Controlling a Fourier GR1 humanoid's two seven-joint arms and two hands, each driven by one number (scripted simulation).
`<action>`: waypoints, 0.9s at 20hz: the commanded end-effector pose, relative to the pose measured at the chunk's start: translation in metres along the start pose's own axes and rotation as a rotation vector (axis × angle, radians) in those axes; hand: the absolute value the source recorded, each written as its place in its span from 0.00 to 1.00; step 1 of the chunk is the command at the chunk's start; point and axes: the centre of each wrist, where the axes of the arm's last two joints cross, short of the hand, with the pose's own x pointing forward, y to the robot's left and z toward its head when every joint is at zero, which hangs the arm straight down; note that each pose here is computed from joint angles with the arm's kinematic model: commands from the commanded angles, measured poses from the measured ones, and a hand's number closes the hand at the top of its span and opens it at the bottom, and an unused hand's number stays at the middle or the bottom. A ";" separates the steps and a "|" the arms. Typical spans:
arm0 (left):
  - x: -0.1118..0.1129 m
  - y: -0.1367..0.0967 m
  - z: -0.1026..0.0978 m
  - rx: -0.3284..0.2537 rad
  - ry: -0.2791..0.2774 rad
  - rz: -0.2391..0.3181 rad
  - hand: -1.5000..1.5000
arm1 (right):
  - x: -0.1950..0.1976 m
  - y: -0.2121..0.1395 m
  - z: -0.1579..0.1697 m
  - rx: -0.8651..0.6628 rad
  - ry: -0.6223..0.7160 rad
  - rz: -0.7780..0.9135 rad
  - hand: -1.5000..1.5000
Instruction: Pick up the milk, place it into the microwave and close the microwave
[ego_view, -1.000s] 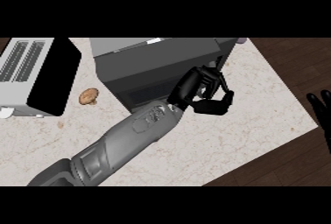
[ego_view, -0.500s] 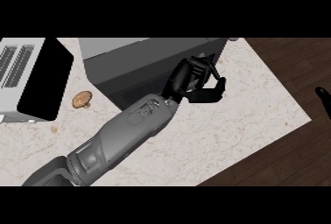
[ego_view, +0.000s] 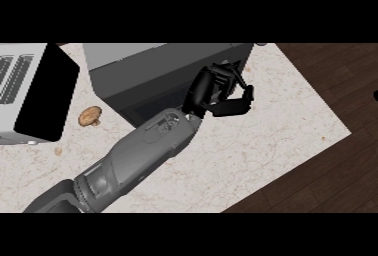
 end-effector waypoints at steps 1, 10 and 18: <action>0.016 -0.021 -0.014 -0.066 -0.039 -0.025 1.00 | 0.007 -0.007 -0.005 0.013 0.000 0.021 0.00; 0.020 -0.026 -0.013 -0.037 -0.064 -0.027 1.00 | 0.009 -0.013 -0.011 0.019 -0.009 -0.013 0.00; 0.016 -0.025 -0.011 -0.007 -0.054 -0.023 1.00 | 0.018 -0.020 -0.016 0.033 -0.010 -0.010 0.00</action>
